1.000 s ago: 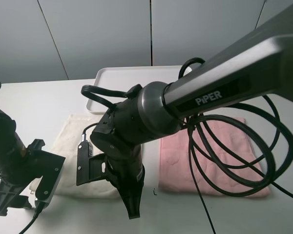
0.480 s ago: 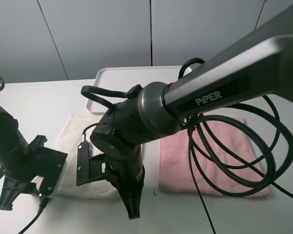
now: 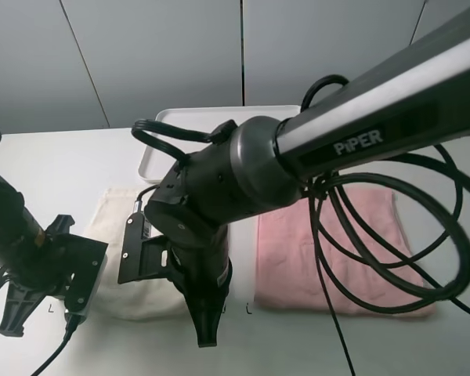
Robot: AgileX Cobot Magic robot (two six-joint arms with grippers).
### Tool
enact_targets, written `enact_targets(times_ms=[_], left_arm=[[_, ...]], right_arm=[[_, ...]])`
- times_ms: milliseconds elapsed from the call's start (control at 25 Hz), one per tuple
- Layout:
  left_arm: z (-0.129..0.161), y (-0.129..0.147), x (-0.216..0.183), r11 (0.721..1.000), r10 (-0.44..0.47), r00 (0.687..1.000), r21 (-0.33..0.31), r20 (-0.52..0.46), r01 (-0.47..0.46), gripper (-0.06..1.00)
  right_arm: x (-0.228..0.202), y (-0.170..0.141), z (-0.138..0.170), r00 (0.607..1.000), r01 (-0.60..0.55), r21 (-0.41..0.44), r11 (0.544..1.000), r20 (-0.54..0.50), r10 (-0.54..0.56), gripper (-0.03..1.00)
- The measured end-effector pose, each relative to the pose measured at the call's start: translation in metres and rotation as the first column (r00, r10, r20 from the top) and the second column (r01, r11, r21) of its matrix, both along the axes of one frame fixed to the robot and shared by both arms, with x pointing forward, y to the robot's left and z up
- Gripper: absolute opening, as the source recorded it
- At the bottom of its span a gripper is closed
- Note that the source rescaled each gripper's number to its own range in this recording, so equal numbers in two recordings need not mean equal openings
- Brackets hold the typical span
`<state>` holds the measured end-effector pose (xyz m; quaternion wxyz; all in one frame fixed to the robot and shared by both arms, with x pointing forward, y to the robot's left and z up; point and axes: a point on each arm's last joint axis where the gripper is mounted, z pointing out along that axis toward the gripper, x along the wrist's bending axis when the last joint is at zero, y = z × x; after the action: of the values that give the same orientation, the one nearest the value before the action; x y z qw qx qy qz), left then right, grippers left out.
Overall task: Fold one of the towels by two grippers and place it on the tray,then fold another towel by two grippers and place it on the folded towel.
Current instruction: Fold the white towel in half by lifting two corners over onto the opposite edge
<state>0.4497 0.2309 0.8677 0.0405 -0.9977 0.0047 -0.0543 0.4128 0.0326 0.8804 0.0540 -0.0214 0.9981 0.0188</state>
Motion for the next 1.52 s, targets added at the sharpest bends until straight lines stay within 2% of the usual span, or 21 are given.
enact_targets(times_ms=[160, 320, 440, 600, 680, 800, 1000, 1080, 1280, 1440, 1520], left_arm=[[0.013, -0.001, 0.0, 0.995, 0.094, 0.994, -0.044, 0.055, -0.091, 0.02], [0.029, -0.003, -0.001, 0.976, 0.197, 0.975, -0.117, 0.099, -0.186, 0.02], [0.039, -0.004, -0.002, 0.949, 0.287, 0.95, -0.169, 0.121, -0.265, 0.02], [0.043, -0.005, -0.001, 0.905, 0.396, 0.91, -0.22, 0.126, -0.363, 0.02], [0.044, -0.004, 0.002, 0.867, 0.465, 0.875, -0.266, 0.132, -0.421, 0.02], [0.046, 0.001, 0.009, 0.78, 0.591, 0.797, -0.343, 0.125, -0.524, 0.02], [0.049, 0.013, 0.02, 0.619, 0.747, 0.658, -0.455, 0.089, -0.64, 0.02], [0.055, 0.013, 0.028, 0.577, 0.777, 0.623, -0.495, 0.088, -0.65, 0.02], [0.064, 0.013, 0.042, 0.538, 0.801, 0.588, -0.574, 0.118, -0.618, 0.02], [0.051, 0.012, 0.047, 0.533, 0.805, 0.582, -0.569, 0.115, -0.626, 0.02], [0.045, 0.011, 0.051, 0.521, 0.813, 0.571, -0.576, 0.113, -0.629, 0.02]], right_arm=[[0.001, 0.0, 0.022, 0.998, 0.051, 0.057, 0.997, 0.024, -0.052, 0.0], [0.002, -0.004, 0.039, 0.994, 0.094, 0.079, 0.993, 0.05, -0.098, 0.0], [0.008, -0.008, 0.045, 0.985, 0.146, 0.085, 0.986, 0.077, -0.152, 0.0], [0.023, -0.018, 0.046, 0.956, 0.278, 0.089, 0.956, 0.073, -0.285, 0.0], [0.033, -0.025, 0.045, 0.93, 0.354, 0.093, 0.931, 0.066, -0.36, 0.0], [0.043, -0.032, 0.046, 0.904, 0.416, 0.099, 0.904, 0.068, -0.423, 0.0], [0.054, -0.033, 0.047, 0.863, 0.486, 0.172, 0.857, 0.061, -0.501, 0.0], [0.057, -0.032, 0.047, 0.846, 0.511, 0.204, 0.835, 0.055, -0.531, 0.0], [0.068, -0.033, 0.049, 0.813, 0.538, 0.275, 0.797, 0.08, -0.577, 0.0], [0.077, -0.035, 0.052, 0.795, 0.536, 0.329, 0.778, 0.113, -0.596, 0.0], [0.081, -0.036, 0.053, 0.789, 0.534, 0.347, 0.771, 0.124, -0.602, 0.0]])
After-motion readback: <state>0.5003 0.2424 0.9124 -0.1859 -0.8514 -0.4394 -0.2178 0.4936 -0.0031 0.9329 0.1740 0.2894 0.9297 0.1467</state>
